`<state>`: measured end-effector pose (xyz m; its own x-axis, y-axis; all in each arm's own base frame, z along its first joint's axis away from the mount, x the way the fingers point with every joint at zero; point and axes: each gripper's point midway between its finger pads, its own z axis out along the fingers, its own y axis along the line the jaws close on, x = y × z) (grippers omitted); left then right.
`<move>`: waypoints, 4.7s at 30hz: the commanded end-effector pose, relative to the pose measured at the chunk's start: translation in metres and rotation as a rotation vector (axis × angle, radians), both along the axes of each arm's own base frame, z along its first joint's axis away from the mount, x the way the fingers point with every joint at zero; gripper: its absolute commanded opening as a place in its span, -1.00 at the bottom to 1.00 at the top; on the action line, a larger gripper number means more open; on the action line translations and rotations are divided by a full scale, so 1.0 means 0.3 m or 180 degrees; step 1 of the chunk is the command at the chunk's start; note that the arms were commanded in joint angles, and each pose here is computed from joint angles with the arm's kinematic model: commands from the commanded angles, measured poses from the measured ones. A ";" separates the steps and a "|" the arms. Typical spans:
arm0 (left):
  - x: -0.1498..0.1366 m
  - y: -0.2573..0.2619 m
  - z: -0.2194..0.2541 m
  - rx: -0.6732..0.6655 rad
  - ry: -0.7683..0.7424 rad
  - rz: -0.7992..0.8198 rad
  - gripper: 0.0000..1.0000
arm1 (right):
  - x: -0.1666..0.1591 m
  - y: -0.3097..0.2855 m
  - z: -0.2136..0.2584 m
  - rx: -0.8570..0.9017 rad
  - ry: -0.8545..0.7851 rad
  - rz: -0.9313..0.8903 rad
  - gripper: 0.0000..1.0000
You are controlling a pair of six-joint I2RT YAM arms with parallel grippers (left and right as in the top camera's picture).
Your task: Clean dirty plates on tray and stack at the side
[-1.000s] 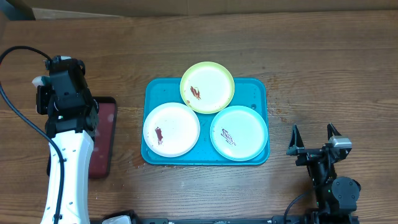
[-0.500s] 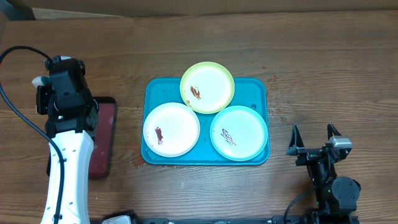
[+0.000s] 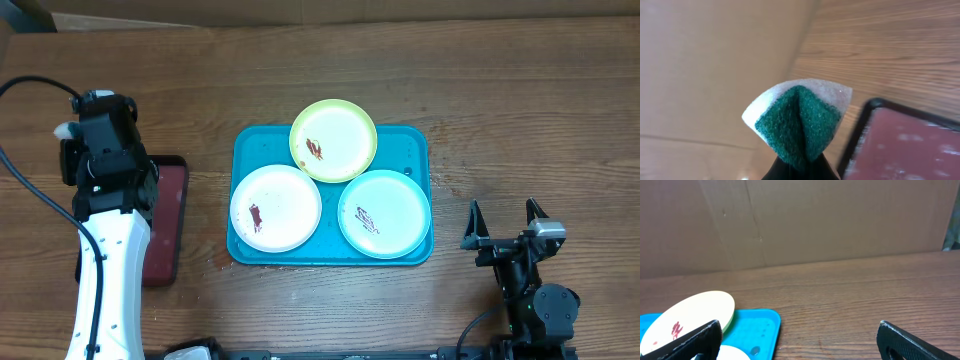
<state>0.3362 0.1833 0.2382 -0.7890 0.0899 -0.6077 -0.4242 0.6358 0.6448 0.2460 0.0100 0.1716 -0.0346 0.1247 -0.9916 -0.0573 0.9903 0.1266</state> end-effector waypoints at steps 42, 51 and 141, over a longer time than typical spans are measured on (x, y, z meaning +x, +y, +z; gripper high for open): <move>0.180 -0.335 0.214 -0.2432 -0.0941 -0.0921 -0.92 | 0.001 -0.004 -0.004 -0.0011 -0.0018 -0.0017 1.00; 0.048 -0.835 -0.046 -0.4539 0.0385 -0.1361 -0.92 | 0.001 -0.004 -0.005 -0.0011 -0.0016 -0.0017 1.00; 0.211 -0.712 -0.220 -0.3645 0.0647 -0.0129 1.00 | 0.302 0.940 -0.132 -0.0197 0.3581 0.1835 0.90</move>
<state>0.3978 -0.0262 0.1624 -0.8950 -0.4027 -0.1918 -0.3534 0.9026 -0.2458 0.3314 0.2827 0.1223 -0.9149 -0.2142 -0.3422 -0.3344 0.8769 0.3453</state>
